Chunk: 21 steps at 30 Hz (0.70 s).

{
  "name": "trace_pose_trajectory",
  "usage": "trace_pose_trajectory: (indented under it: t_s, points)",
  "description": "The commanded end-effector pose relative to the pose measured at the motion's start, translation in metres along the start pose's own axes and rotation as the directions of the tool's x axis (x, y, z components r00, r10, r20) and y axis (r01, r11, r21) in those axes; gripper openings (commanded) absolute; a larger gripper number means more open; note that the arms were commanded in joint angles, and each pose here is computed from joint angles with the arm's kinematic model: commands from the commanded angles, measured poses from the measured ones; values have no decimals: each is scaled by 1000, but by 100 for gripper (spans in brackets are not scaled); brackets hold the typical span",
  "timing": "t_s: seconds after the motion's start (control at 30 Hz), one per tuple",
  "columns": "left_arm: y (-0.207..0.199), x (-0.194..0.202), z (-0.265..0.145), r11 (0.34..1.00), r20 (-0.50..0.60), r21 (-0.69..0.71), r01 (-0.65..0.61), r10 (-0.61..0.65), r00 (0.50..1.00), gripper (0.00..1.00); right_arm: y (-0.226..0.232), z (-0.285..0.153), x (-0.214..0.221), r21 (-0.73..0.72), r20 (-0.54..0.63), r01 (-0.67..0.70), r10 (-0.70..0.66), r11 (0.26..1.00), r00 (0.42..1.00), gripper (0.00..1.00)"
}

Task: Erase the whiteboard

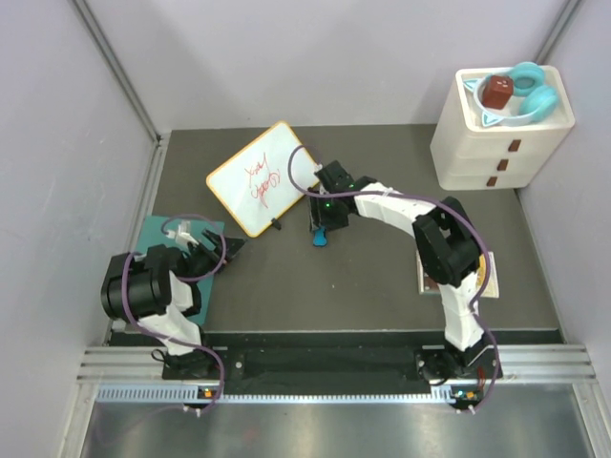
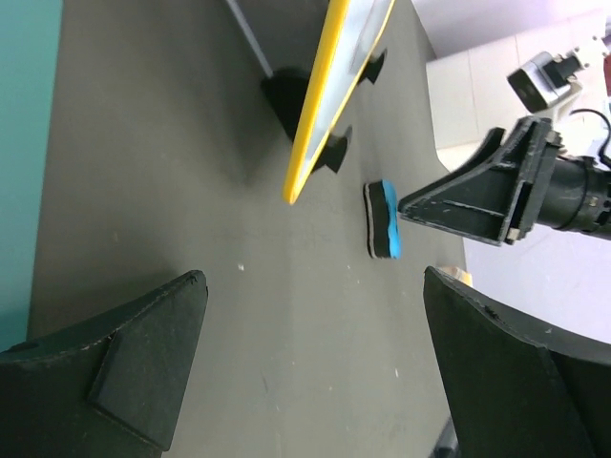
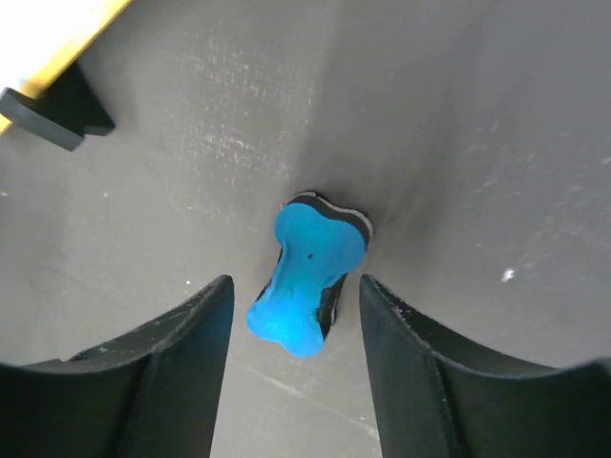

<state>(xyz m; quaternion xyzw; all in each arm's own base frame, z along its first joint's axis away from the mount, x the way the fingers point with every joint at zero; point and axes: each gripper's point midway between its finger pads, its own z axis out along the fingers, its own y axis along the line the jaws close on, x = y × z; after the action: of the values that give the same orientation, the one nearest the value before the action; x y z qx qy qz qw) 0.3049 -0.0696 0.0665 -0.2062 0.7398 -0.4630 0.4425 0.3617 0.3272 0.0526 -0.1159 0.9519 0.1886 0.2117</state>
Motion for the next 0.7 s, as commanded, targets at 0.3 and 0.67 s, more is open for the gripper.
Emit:
trace_pose_trajectory:
  t_s: [0.3,0.67]
  points:
    - [-30,-14,1,981,24,181,-68,65,998,99,7,9,7,109,-2,-16,17,994,1000,42]
    - [-32,-15,2,976,21,208,-61,58,998,99,-6,17,14,229,-20,29,-25,973,999,10]
